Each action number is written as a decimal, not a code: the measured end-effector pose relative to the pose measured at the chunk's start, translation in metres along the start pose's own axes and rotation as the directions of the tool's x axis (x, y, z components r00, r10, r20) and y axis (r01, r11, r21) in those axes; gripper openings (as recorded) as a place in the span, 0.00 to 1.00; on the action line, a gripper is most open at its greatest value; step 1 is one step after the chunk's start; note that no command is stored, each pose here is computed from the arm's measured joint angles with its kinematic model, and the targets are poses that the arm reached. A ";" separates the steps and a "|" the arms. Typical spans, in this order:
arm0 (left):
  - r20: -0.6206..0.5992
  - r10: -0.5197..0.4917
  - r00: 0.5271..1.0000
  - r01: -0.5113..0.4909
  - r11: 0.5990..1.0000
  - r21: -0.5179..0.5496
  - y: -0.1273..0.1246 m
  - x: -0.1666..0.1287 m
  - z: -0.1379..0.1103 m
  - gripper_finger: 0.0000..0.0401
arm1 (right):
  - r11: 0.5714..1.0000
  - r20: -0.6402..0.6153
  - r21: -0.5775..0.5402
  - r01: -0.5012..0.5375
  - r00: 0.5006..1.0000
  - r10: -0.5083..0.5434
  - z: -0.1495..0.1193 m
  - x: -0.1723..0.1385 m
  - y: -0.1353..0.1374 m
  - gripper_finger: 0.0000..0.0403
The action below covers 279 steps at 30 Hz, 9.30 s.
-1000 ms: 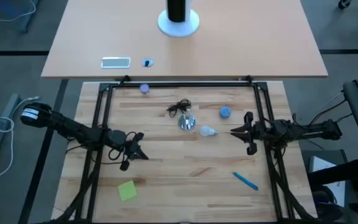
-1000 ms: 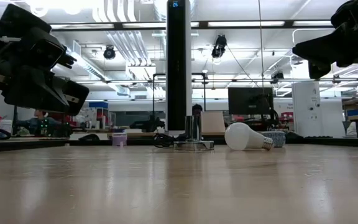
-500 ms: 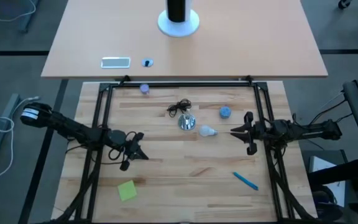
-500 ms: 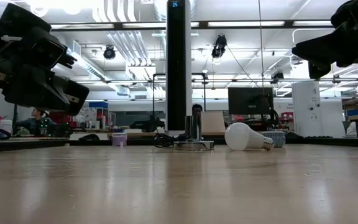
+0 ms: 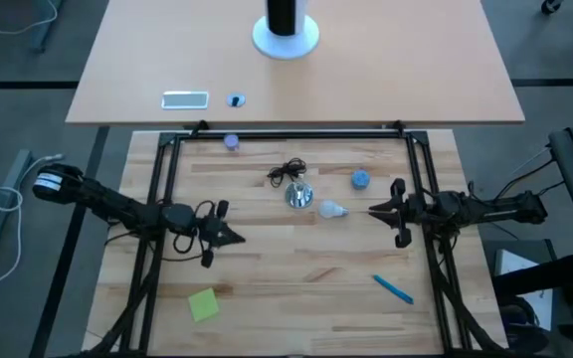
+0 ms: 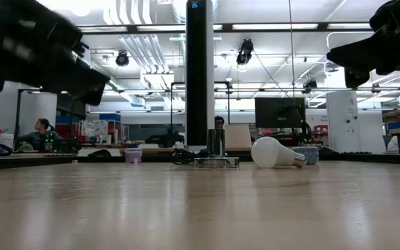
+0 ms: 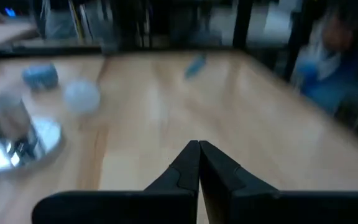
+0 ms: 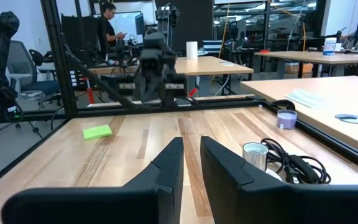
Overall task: Screw lightbulb
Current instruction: Insert the bulb into the lamp
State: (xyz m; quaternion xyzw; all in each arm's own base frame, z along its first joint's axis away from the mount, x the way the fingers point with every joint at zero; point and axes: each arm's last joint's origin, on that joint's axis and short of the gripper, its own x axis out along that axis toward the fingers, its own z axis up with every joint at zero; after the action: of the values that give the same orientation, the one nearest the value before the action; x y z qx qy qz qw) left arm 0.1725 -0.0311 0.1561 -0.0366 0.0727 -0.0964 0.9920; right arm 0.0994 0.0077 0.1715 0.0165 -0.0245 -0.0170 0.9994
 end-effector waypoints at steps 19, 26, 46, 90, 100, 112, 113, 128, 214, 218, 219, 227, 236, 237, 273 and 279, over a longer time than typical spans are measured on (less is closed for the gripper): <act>0.488 -0.045 0.872 0.082 0.995 -0.056 -0.004 -0.013 0.047 0.00 | 0.965 0.002 0.259 0.037 0.999 -0.039 0.001 0.002 -0.001 0.17; 0.502 -0.002 0.865 0.045 0.996 -0.073 -0.003 -0.013 0.048 0.00 | 0.969 0.022 0.242 0.052 0.998 -0.059 0.003 0.008 -0.001 0.13; 0.247 0.544 0.802 -0.577 0.812 0.084 0.014 0.034 0.047 0.00 | 0.966 -0.065 -0.112 0.233 0.968 -0.241 0.047 0.046 0.001 0.18; -0.052 0.690 0.722 -0.688 0.723 0.059 0.024 0.100 0.012 0.00 | 0.957 -0.884 -0.232 0.174 0.372 -0.282 -0.014 0.154 -0.020 0.69; -0.038 0.689 0.723 -0.688 0.724 0.044 0.025 0.095 0.007 0.00 | 0.963 -0.914 -0.237 0.129 0.306 -0.266 -0.035 0.166 -0.029 0.67; -0.039 0.689 0.723 -0.688 0.724 0.047 0.025 0.095 0.007 0.00 | 0.976 -0.922 -0.185 0.118 0.322 -0.213 -0.043 0.173 -0.032 0.47; -0.041 0.689 0.723 -0.688 0.724 0.049 0.025 0.095 0.006 0.00 | 0.977 -0.923 -0.176 0.118 0.327 -0.205 -0.042 0.173 -0.032 0.43; -0.019 0.682 0.731 -0.682 0.732 0.014 0.023 0.096 0.008 0.00 | 0.992 -0.715 -0.012 0.128 0.692 -0.098 0.008 0.170 -0.018 0.28; 0.167 0.568 0.806 -0.591 0.792 0.157 0.145 0.116 0.029 0.00 | 0.960 -0.038 -0.014 0.281 0.959 -0.281 -0.082 0.210 -0.081 0.48; 0.158 0.605 0.780 -0.625 0.766 0.153 0.146 0.114 0.027 0.00 | 0.954 -0.072 -0.022 0.300 0.951 -0.301 -0.079 0.209 -0.080 0.50; 0.156 0.607 0.780 -0.626 0.765 0.153 0.146 0.113 0.026 0.00 | 0.949 -0.083 -0.024 0.313 0.946 -0.314 -0.078 0.209 -0.080 0.51; 0.158 0.610 0.777 -0.630 0.761 0.156 0.146 0.112 0.027 0.00 | 0.946 -0.149 -0.046 0.320 0.935 -0.323 -0.070 0.206 -0.077 0.60; 0.134 0.633 0.762 -0.646 0.736 0.200 0.145 0.105 0.038 0.00 | 0.946 -0.183 -0.028 0.323 0.929 -0.323 -0.061 0.204 -0.076 0.67; 0.125 0.645 0.754 -0.655 0.726 0.209 0.144 0.104 0.041 0.00 | 0.946 -0.192 -0.021 0.324 0.927 -0.322 -0.061 0.204 -0.076 0.67; -0.029 0.393 0.919 -0.383 0.907 0.173 0.109 0.064 0.049 0.00 | 0.869 -0.383 -0.127 0.477 0.785 -0.487 0.008 0.153 -0.070 0.30; -0.038 0.395 0.918 -0.381 0.904 0.196 0.114 0.076 0.050 0.00 | 0.882 -0.378 -0.137 0.450 0.800 -0.467 0.008 0.154 -0.071 0.02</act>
State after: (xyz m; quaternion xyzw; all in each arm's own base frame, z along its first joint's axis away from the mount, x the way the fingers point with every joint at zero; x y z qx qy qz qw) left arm 0.2749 0.0683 0.1853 0.0743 0.1073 0.0955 0.9868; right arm 0.2499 -0.0686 0.1849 0.0051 0.1854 -0.2548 0.9490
